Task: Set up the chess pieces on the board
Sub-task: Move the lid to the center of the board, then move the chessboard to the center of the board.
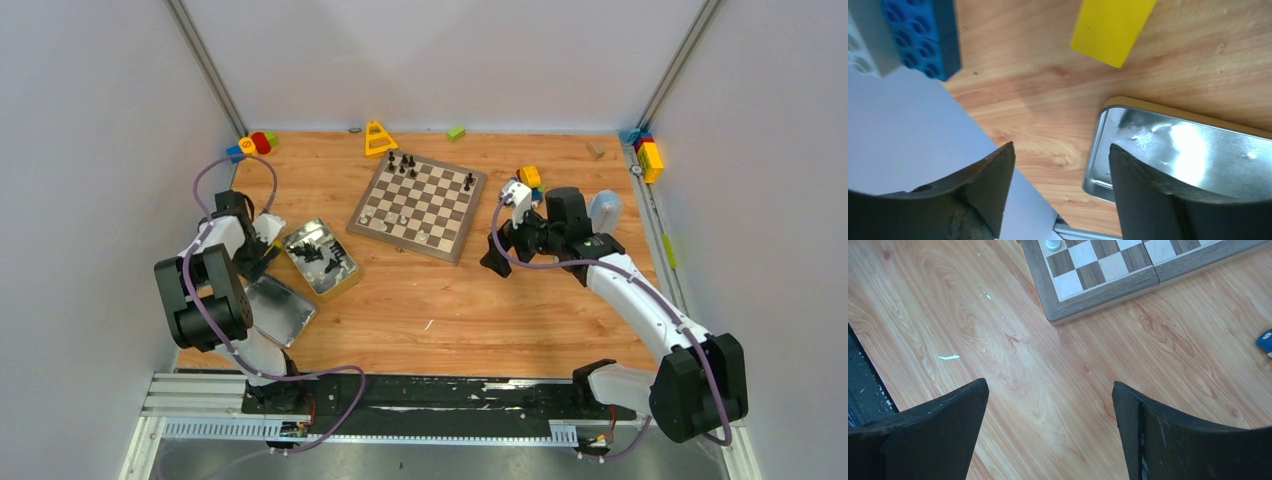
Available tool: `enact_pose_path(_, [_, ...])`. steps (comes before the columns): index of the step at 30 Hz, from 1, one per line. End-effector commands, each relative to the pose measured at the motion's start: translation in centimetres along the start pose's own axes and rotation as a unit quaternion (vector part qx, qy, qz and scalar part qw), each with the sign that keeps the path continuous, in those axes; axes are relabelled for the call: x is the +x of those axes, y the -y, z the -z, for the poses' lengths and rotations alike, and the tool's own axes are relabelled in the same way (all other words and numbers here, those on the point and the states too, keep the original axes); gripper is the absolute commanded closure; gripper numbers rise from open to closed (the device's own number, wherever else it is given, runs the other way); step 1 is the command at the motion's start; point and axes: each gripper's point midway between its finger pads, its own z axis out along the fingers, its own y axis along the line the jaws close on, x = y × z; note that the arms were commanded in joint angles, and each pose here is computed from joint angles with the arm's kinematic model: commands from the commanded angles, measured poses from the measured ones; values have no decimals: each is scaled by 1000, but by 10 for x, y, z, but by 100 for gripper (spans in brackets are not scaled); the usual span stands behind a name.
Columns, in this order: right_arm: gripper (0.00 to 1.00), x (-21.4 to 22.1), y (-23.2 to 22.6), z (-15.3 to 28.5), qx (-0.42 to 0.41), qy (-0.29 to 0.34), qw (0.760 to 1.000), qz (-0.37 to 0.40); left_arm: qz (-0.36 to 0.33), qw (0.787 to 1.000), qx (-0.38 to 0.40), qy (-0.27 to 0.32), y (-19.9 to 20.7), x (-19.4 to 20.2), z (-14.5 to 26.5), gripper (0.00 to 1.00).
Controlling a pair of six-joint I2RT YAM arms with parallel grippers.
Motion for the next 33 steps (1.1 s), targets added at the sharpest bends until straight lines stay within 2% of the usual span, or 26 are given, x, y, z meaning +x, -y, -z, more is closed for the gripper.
enact_pose_path(1, [4, -21, 6, -1, 11, 21, 1000, 16, 18, 999, -11, 49, -24, -26, 32, 19])
enact_pose_path(2, [4, -23, 8, -3, 14, 20, 1000, 16, 23, 998, -14, 62, -27, -30, 42, 12])
enact_pose_path(4, [4, -28, 15, -7, 25, 18, 999, 13, 43, 994, -15, 104, -34, -46, 70, 6])
enact_pose_path(6, [4, -36, 26, -12, 39, 18, 999, 5, 61, 986, 11, 155, -26, -62, 92, 3])
enact_pose_path(10, [4, -40, 45, -34, 54, 4, 998, -25, 80, 962, 54, 254, -12, -116, 138, 2])
enact_pose_path(14, [4, -37, 61, -59, 62, -12, 996, -63, 98, 935, 115, 320, 15, -190, 163, 2])
enact_pose_path(15, [4, -35, 64, -66, 62, -18, 995, -71, 93, 931, 144, 322, 29, -209, 158, 2])
enact_pose_path(16, [4, -33, 67, -71, 63, -23, 995, -78, 109, 921, 151, 343, 25, -229, 172, 2])
enact_pose_path(17, [4, -31, 71, -76, 66, -28, 994, -86, 108, 917, 187, 336, 39, -247, 160, 2])
enact_pose_path(18, [4, -29, 74, -81, 68, -32, 993, -93, 127, 906, 199, 350, 35, -265, 170, 1])
enact_pose_path(19, [4, -27, 76, -86, 69, -36, 992, -99, 133, 902, 234, 338, 46, -279, 155, 2])
enact_pose_path(20, [4, -25, 79, -90, 71, -40, 991, -107, 151, 890, 246, 352, 41, -296, 163, 2])
enact_pose_path(21, [4, -24, 83, -94, 75, -42, 990, -115, 158, 886, 279, 336, 51, -307, 144, 2])
enact_pose_path(22, [4, -22, 85, -99, 76, -46, 988, -123, 168, 877, 287, 346, 47, -321, 150, 2])
enact_pose_path(23, [5, -19, 87, -104, 75, -51, 987, -133, 173, 874, 313, 330, 57, -330, 131, 2])
enact_pose_path(26, [6, -13, 90, -117, 71, -56, 981, -172, 183, 860, 344, 330, 61, -356, 122, 2])
enact_pose_path(29, [9, -13, 99, -126, 76, -49, 973, -214, 172, 857, 373, 311, 91, -376, 100, 3])
enact_pose_path(33, [15, -14, 108, -137, 75, -41, 965, -248, 166, 859, 380, 302, 111, -390, 83, 5])
